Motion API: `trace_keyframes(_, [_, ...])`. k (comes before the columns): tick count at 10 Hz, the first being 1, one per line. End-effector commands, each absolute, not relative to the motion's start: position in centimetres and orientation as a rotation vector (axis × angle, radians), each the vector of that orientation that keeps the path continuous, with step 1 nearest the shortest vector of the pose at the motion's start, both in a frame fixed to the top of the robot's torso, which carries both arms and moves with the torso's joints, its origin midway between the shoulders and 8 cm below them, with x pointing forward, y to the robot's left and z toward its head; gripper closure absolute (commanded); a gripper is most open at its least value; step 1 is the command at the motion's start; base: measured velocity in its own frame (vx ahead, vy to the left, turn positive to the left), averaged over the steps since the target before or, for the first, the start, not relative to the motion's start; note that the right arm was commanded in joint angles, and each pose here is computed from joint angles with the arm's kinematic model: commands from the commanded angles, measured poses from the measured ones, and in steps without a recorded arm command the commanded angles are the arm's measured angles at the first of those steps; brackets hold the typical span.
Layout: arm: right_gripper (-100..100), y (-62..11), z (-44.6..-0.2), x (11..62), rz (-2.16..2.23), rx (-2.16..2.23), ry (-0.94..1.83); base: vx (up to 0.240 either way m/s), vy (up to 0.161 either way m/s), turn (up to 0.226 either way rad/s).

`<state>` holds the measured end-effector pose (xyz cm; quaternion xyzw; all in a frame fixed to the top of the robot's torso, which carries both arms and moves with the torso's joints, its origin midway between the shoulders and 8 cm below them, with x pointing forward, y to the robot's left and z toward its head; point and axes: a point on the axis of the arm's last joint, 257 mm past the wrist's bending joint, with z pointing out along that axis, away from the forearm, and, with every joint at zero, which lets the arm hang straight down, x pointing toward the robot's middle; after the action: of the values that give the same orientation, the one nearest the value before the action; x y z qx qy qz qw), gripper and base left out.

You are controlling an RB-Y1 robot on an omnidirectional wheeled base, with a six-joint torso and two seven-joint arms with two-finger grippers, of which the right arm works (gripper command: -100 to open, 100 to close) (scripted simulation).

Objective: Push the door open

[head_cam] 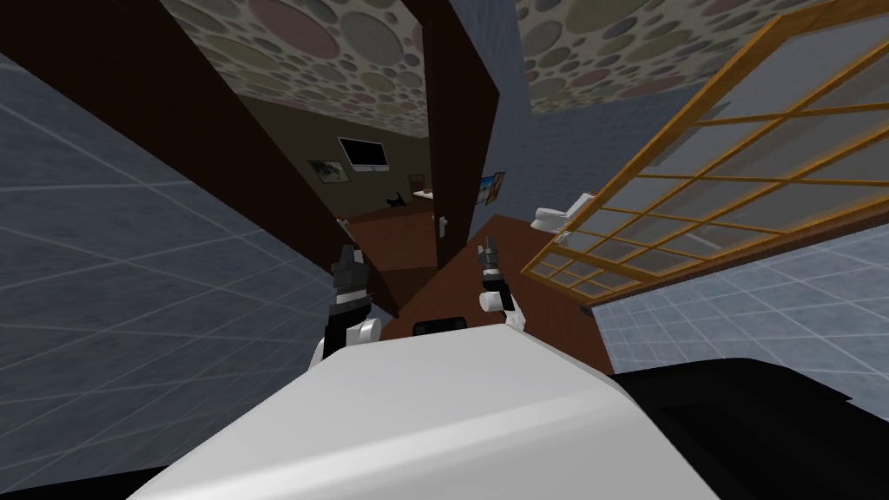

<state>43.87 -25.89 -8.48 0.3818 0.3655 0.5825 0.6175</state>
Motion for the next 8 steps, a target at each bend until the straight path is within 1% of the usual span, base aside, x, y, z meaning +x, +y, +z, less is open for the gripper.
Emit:
trace_keyframes(1, [-100,-25.5,-9.2,44.5,1.343,0.887,0.855,0.092,-0.104,0.068])
trace_keyframes(5, [-100,-24.3,-11.8,46.5,1.350,0.917,0.903,0.104,-0.137,0.168])
trace_keyframes(8, [-100,-23.4,-13.5,47.8,1.354,0.937,0.935,0.095,-0.118,0.143])
